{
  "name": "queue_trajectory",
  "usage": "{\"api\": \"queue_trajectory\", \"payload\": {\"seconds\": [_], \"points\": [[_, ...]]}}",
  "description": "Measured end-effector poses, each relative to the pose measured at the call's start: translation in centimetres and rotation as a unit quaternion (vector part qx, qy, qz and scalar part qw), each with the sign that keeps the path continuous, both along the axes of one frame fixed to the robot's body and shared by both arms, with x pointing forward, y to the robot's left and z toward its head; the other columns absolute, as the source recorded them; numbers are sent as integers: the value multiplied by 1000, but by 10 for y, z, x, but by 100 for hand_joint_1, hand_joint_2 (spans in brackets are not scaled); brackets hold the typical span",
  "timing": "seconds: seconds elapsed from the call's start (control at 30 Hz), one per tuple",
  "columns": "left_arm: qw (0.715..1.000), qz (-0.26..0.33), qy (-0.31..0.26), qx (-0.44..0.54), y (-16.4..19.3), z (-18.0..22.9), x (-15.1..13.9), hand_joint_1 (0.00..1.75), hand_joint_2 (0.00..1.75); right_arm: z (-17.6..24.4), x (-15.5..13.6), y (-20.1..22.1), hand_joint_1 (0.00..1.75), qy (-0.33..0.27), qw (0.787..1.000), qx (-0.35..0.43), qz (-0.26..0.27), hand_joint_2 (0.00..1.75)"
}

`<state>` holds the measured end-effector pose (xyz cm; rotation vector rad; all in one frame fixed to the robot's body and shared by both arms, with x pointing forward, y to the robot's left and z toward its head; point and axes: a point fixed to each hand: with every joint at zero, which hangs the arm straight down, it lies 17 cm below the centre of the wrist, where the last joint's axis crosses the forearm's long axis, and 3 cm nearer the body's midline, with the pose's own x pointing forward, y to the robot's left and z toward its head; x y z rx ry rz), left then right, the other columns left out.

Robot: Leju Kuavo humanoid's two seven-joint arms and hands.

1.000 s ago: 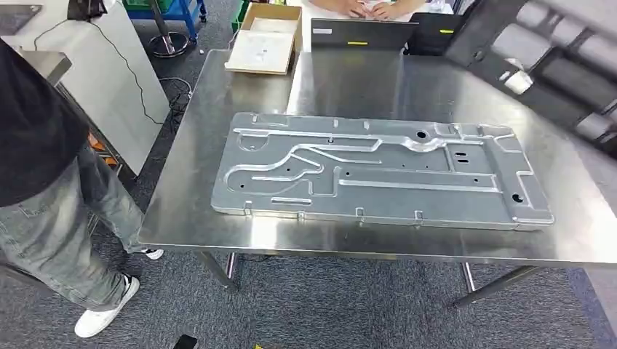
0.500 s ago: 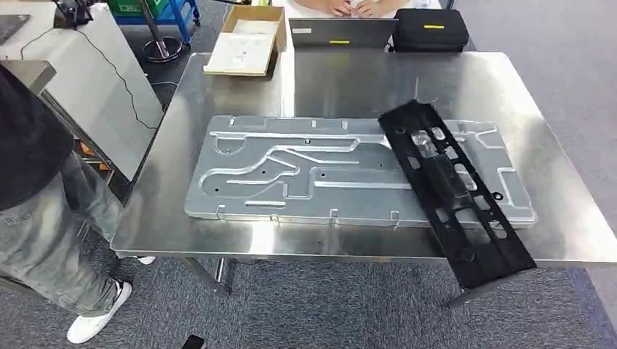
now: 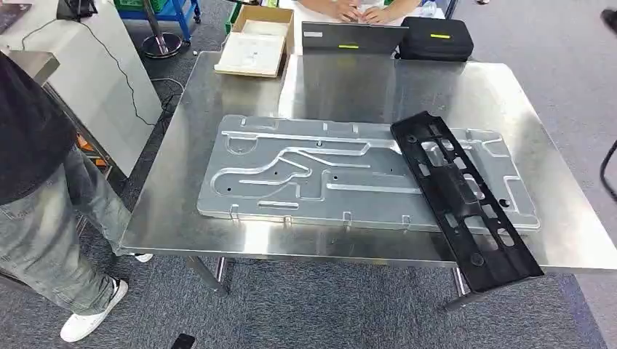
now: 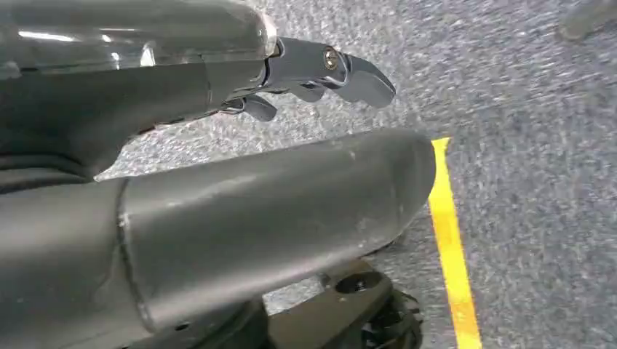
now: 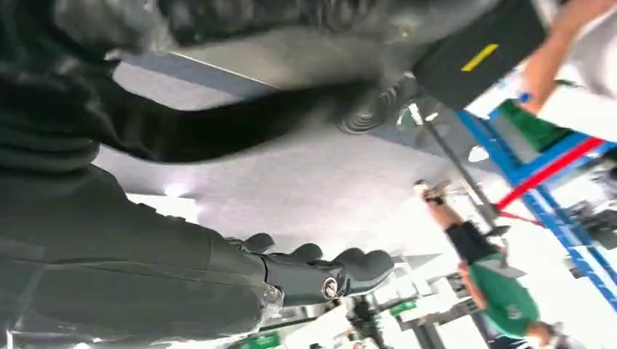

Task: Take the parts from the cabinet and place them on the table.

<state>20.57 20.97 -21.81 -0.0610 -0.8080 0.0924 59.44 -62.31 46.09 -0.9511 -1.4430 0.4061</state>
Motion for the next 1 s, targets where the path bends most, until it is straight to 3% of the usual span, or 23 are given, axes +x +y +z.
{"api": "queue_trajectory", "payload": {"seconds": [0.27,0.3,0.47,0.67,0.83,1.0], "points": [[1000,1,3,0,0,-1,-3,0,0,-8,-4,-7,0,-25,1000,3,-14,175],[1000,2,7,0,0,-2,-4,0,0,-8,-6,-13,0,-39,999,8,-26,0],[999,12,38,-11,0,-10,-15,0,0,-32,-28,-49,0,-77,994,32,-70,0],[999,18,39,-20,-1,-10,-21,0,0,-81,-88,-119,0,-122,980,76,-139,0],[999,24,36,-24,0,-10,-25,0,0,-146,-140,-160,0,-117,971,101,-182,0],[999,27,35,-26,1,-10,-25,0,0,-172,-167,-179,0,-106,965,114,-209,0]]}}
